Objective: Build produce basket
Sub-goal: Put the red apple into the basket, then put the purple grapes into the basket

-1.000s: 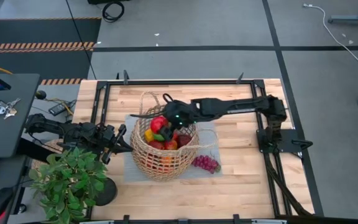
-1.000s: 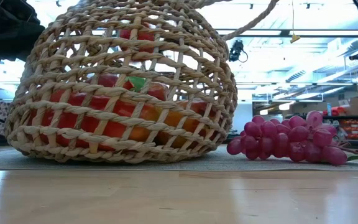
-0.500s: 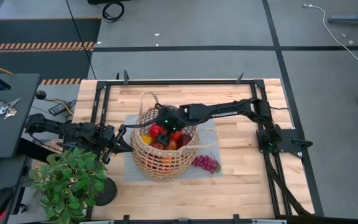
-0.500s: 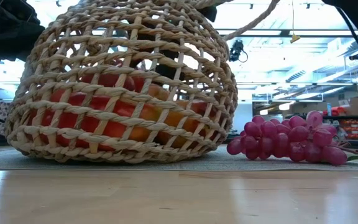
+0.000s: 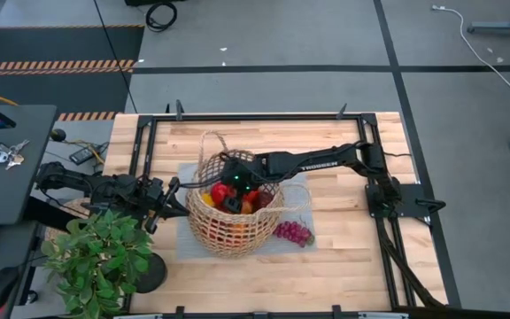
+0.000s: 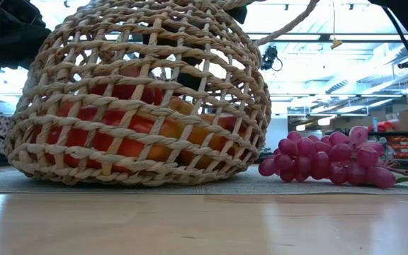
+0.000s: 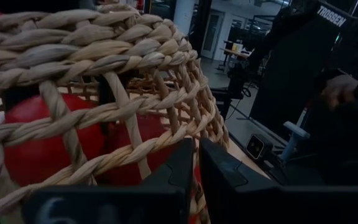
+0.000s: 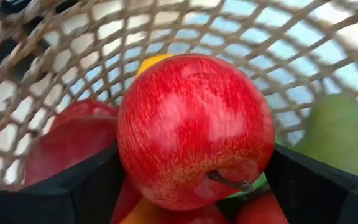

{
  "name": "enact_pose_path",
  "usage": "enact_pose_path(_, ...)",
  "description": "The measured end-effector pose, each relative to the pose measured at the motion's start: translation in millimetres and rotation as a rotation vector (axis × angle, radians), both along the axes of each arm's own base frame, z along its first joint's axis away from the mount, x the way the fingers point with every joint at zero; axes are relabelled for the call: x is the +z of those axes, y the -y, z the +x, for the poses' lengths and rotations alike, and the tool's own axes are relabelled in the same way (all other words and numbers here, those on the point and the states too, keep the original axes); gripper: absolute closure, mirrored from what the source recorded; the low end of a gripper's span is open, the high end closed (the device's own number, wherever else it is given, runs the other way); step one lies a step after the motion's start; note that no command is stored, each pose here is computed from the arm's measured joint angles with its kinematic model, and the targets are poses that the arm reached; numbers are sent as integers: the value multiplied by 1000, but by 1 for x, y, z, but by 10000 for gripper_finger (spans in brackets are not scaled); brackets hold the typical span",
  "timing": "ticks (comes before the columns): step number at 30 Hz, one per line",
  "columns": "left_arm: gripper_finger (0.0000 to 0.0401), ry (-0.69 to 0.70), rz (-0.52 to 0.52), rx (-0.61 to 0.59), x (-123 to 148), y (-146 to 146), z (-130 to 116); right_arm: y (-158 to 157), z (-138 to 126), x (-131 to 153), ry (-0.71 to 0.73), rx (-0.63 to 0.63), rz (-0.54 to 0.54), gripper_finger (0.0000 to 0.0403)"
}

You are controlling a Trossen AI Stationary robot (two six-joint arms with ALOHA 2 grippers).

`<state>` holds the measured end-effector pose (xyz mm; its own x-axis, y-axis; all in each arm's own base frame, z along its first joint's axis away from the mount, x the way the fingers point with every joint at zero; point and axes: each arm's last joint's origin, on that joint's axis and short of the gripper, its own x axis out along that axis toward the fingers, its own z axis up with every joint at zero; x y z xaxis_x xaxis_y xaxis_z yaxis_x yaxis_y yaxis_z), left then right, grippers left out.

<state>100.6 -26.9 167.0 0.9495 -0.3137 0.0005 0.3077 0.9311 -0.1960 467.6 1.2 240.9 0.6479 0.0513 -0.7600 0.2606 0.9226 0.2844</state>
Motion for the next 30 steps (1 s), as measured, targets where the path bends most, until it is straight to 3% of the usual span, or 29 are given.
enact_pose_path(5,373,2,0,0,0,0,0,-3,3,-1,27,-22,30,39)
enact_pose_path(15,366,1,0,0,0,0,0,-1,5,-3,39,30,-81,38)
enact_pose_path(19,371,2,0,0,0,0,0,-3,5,-3,41,2,-143,19)
enact_pose_path(25,370,1,-1,0,0,0,0,-6,5,-2,44,-1,-145,10)
enact_pose_path(30,365,1,0,0,0,0,0,-10,4,21,88,11,-184,5)
